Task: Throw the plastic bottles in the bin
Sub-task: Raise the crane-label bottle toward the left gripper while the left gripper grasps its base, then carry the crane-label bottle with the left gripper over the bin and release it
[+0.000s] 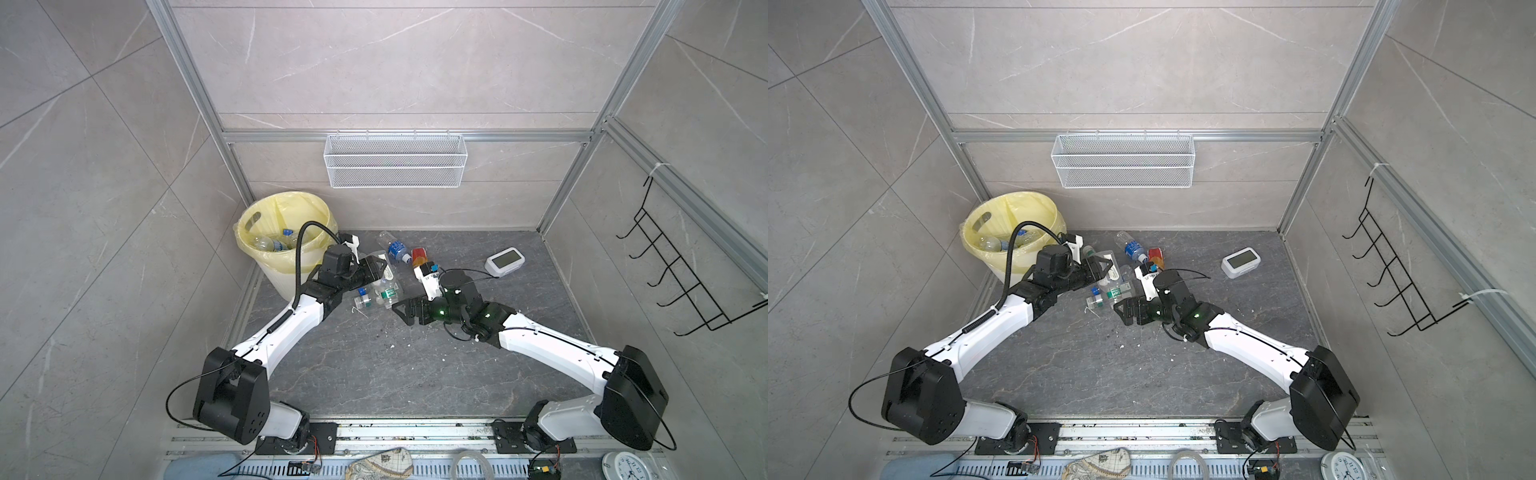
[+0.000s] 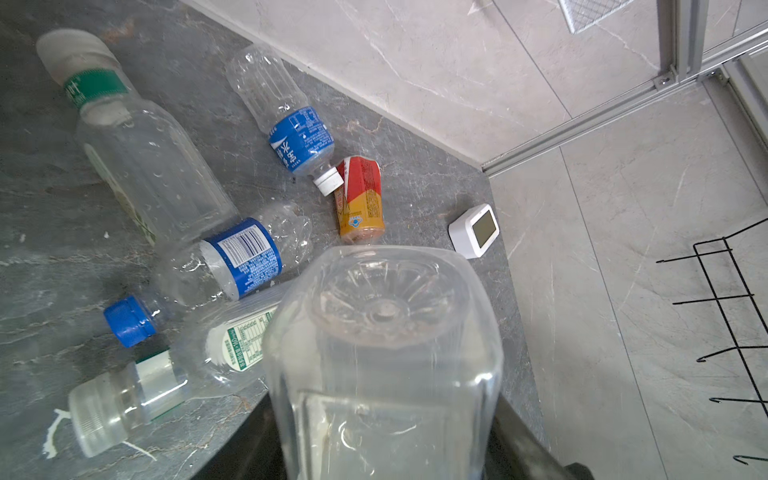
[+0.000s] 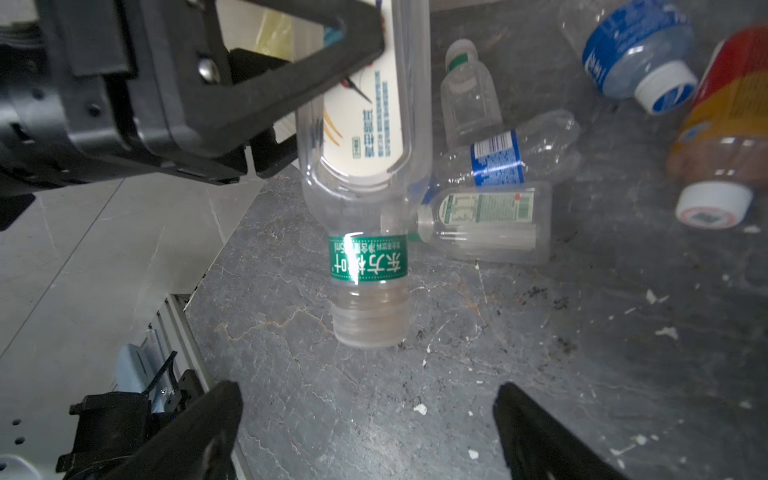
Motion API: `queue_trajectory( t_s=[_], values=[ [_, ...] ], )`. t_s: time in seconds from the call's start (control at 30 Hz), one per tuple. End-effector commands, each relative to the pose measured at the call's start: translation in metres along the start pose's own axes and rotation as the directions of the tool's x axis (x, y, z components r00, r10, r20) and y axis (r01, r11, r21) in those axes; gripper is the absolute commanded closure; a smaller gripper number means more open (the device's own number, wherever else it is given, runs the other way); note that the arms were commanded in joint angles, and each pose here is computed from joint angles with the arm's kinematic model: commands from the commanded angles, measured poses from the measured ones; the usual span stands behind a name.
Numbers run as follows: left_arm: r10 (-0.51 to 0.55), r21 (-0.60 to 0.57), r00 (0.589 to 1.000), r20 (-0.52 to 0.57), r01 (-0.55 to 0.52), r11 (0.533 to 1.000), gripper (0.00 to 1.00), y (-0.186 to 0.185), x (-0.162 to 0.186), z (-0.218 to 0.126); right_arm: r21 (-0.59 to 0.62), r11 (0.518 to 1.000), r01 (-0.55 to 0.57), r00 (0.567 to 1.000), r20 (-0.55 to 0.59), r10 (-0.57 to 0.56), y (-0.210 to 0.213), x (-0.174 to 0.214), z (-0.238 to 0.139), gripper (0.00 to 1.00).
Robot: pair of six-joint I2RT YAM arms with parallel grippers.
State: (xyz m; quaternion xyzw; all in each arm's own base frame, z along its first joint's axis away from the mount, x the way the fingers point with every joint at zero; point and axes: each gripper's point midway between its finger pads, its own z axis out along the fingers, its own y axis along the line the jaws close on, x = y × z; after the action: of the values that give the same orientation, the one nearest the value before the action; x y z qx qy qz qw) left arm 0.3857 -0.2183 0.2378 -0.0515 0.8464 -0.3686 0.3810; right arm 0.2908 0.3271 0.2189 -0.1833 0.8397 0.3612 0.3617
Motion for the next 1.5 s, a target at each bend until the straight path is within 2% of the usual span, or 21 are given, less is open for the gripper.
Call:
queue_trajectory(
  t_s=[0.0, 0.13, 0.23, 0.33, 0.5, 0.6, 0.67, 0.73, 0.77, 0.9, 0.93, 0.97, 1.0, 1.13, 1.37, 1.47],
  values=[
    [0.073, 0.027, 0.985, 0.155, -0.078, 0.997, 0.67, -0.025, -0.050, -0.036, 0.039, 0.997, 0.070, 0.995, 0.072, -0.072, 0.014, -0.033, -0.017, 0.01],
    [0.103, -0.029, 0.961, 0.257, -0.099, 0.995, 0.67, -0.029, -0.090, -0.073, 0.039, 0.991, 0.129, 0.986, 0.105, -0.132, 0.033, -0.055, -0.021, 0.01],
    [0.108, -0.053, 0.927, 0.360, -0.095, 0.994, 0.67, -0.036, -0.127, -0.112, 0.016, 0.986, 0.164, 0.979, 0.121, -0.165, 0.052, -0.068, -0.020, 0.01],
    [0.131, -0.091, 0.863, 0.487, -0.099, 0.991, 0.67, -0.048, -0.165, -0.162, -0.007, 0.980, 0.197, 0.971, 0.140, -0.194, 0.072, -0.078, -0.019, 0.01],
    [0.224, -0.159, 0.720, 0.657, -0.159, 0.974, 0.67, -0.087, -0.214, -0.243, -0.037, 0.970, 0.238, 0.961, 0.152, -0.230, 0.099, -0.086, -0.015, 0.01],
    [0.273, -0.207, 0.661, 0.698, -0.179, 0.962, 0.68, -0.102, -0.230, -0.272, -0.051, 0.970, 0.237, 0.963, 0.146, -0.228, 0.104, -0.084, -0.012, 0.01],
    [0.293, -0.243, 0.648, 0.703, -0.168, 0.955, 0.68, -0.100, -0.238, -0.278, -0.054, 0.972, 0.230, 0.965, 0.138, -0.221, 0.104, -0.081, -0.009, 0.01],
    [0.296, -0.273, 0.659, 0.691, -0.141, 0.952, 0.69, -0.085, -0.246, -0.269, -0.050, 0.974, 0.220, 0.969, 0.125, -0.212, 0.102, -0.078, -0.004, 0.01],
    [0.282, -0.286, 0.680, 0.677, -0.110, 0.952, 0.70, -0.069, -0.251, -0.258, -0.050, 0.976, 0.213, 0.971, 0.122, -0.206, 0.101, -0.077, -0.003, 0.01],
    [0.089, -0.271, 0.796, 0.598, 0.097, 0.958, 0.67, 0.016, -0.268, -0.206, -0.060, 0.979, 0.193, 0.978, 0.088, -0.187, 0.100, -0.068, 0.004, 0.01],
    [0.033, -0.270, 0.816, 0.577, 0.152, 0.951, 0.57, 0.036, -0.269, -0.196, -0.062, 0.980, 0.191, 0.979, 0.084, -0.186, 0.100, -0.066, 0.003, 0.01],
    [-0.014, -0.261, 0.833, 0.552, 0.189, 0.947, 0.41, 0.050, -0.270, -0.186, -0.061, 0.980, 0.192, 0.979, 0.078, -0.187, 0.100, -0.065, 0.003, 0.01],
    [-0.034, -0.249, 0.843, 0.537, 0.197, 0.948, 0.30, 0.055, -0.270, -0.180, -0.058, 0.980, 0.192, 0.979, 0.074, -0.188, 0.099, -0.063, 0.001, 0.01],
    [-0.031, -0.215, 0.843, 0.536, 0.172, 0.961, 0.01, 0.051, -0.269, -0.177, -0.031, 0.981, 0.192, 0.979, 0.068, -0.190, 0.091, -0.058, -0.002, 0.01],
    [0.026, -0.184, 0.838, 0.546, 0.090, 0.979, 0.00, 0.020, -0.257, -0.197, -0.025, 0.985, 0.173, 0.984, 0.058, -0.171, 0.086, -0.050, 0.009, 0.01],
    [0.087, -0.179, 0.843, 0.531, 0.011, 0.984, 0.00, -0.006, -0.241, -0.199, -0.007, 0.989, 0.149, 0.987, 0.064, -0.149, 0.080, -0.049, 0.014, 0.01]
  ],
)
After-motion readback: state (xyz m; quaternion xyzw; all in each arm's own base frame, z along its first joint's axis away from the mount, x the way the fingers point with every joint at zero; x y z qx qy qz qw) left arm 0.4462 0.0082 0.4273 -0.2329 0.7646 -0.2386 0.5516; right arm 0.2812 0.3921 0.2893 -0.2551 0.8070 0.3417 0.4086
